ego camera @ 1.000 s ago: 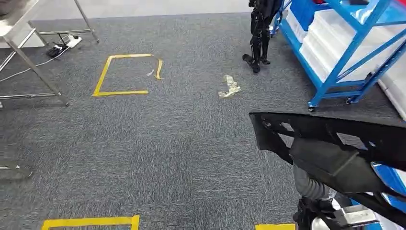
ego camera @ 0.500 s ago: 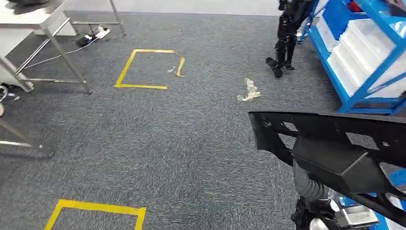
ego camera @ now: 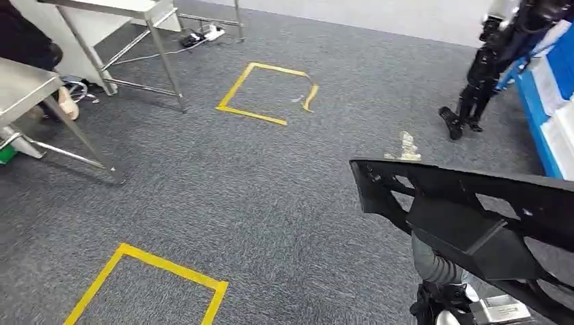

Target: Take the parts from the cabinet and place them on the table.

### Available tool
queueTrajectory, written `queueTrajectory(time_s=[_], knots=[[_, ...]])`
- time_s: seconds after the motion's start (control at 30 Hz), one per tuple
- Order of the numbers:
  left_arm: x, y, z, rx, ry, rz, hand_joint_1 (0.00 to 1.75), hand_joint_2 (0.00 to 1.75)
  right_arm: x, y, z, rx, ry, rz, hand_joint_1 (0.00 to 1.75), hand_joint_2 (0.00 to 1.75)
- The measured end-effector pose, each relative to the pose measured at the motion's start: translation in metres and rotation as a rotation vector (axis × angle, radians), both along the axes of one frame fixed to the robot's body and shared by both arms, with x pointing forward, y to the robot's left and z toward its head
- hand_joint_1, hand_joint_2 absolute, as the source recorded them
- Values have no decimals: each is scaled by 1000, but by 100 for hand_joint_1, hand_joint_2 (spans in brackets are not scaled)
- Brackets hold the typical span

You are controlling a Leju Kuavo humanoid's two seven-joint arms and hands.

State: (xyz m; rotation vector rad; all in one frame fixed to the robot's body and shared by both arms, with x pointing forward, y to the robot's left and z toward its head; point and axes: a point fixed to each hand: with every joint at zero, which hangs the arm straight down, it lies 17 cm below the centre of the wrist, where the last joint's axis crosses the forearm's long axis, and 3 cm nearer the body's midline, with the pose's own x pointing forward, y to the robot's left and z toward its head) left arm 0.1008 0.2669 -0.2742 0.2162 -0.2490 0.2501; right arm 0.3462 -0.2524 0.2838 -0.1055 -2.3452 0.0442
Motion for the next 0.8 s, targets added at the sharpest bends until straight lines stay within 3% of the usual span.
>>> queueTrajectory(time_s=[0.33, 0.8], knots=[[11, 5, 2, 8, -17, 1, 0, 175, -1, 1, 1, 3, -2, -7, 175, 175], [-1, 5, 0, 6, 4, -5, 0, 175, -5, 1, 3, 10, -7, -10, 175, 175]])
